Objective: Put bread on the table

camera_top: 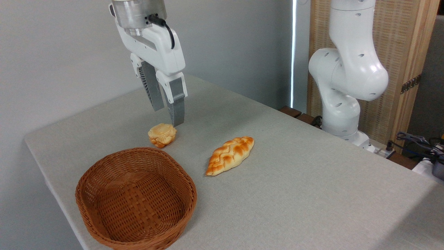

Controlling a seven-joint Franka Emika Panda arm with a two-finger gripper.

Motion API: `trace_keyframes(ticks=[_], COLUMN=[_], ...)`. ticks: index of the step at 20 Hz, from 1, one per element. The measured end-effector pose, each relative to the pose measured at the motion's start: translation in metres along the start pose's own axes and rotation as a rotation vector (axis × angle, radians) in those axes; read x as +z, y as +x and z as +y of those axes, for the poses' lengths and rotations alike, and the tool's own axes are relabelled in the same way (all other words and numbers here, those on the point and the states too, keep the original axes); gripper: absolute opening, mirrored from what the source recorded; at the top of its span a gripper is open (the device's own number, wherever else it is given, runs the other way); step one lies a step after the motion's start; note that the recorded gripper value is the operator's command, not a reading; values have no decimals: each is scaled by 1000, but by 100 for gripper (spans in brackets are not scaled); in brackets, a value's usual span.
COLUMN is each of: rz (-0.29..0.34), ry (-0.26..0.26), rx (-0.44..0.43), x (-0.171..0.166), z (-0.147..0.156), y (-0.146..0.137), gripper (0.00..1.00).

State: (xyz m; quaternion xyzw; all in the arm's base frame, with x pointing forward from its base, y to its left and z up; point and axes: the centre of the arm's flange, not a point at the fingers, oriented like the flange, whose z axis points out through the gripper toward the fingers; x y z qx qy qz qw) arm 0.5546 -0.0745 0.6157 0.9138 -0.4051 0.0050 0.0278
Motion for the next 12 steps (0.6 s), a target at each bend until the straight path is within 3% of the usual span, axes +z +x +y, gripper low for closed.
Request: trace_keyframes(ticks=[12], rz=[8], ry=[6], rx=[-16], x=[-6], z=[-12], y=[-11], gripper=[100])
